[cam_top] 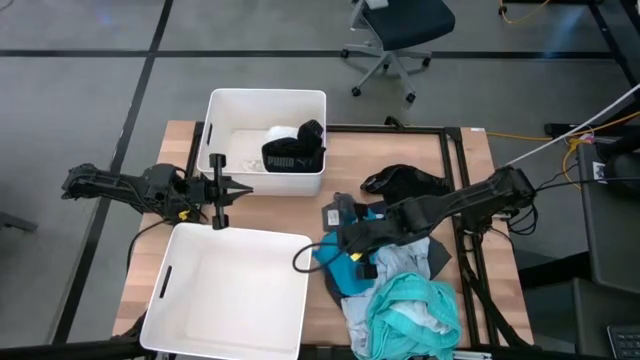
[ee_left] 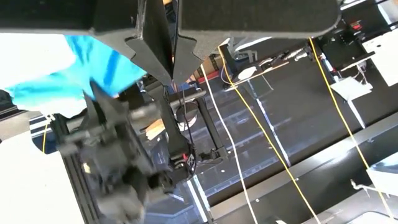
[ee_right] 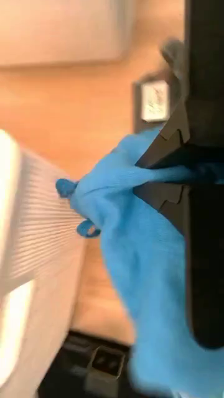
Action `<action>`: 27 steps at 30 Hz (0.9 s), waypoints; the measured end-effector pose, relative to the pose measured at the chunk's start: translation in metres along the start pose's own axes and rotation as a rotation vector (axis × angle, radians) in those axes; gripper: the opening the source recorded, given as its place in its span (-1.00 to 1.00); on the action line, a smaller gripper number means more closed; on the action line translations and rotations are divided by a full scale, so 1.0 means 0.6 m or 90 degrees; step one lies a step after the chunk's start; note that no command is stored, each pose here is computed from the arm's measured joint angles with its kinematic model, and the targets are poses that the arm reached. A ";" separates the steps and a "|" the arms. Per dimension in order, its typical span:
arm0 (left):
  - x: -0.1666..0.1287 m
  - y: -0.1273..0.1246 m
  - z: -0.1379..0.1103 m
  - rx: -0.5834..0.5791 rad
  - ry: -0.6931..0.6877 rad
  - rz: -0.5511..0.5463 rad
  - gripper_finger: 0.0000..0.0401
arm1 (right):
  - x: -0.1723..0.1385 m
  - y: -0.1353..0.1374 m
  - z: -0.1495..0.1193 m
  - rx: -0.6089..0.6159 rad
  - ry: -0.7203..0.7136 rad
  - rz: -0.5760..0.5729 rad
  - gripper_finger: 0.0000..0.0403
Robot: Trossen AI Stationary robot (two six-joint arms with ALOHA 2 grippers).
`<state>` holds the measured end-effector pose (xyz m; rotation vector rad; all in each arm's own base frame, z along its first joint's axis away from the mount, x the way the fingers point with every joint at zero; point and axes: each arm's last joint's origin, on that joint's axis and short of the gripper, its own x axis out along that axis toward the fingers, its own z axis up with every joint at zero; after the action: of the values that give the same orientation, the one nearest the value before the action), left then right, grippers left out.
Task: Sort clothes
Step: Put the blue short into the bottom laundry organizer
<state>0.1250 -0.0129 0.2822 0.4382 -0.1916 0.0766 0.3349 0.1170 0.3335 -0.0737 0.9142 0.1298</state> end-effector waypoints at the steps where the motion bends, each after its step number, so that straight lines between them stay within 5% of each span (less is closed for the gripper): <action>1: 0.000 0.000 0.000 0.000 0.000 0.000 -0.97 | -0.014 -0.001 0.011 -0.005 -0.016 -0.004 -0.94; 13: 0.000 0.000 0.000 0.000 0.000 0.000 -0.97 | -0.139 -0.010 0.100 -0.084 -0.234 -0.084 -0.89; 27: 0.000 0.000 0.000 0.000 0.000 0.000 -0.97 | -0.117 0.007 0.165 -0.234 -0.467 -0.028 -0.88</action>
<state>0.1250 -0.0129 0.2822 0.4382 -0.1915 0.0764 0.3698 0.1272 0.4496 -0.3627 0.1479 0.2618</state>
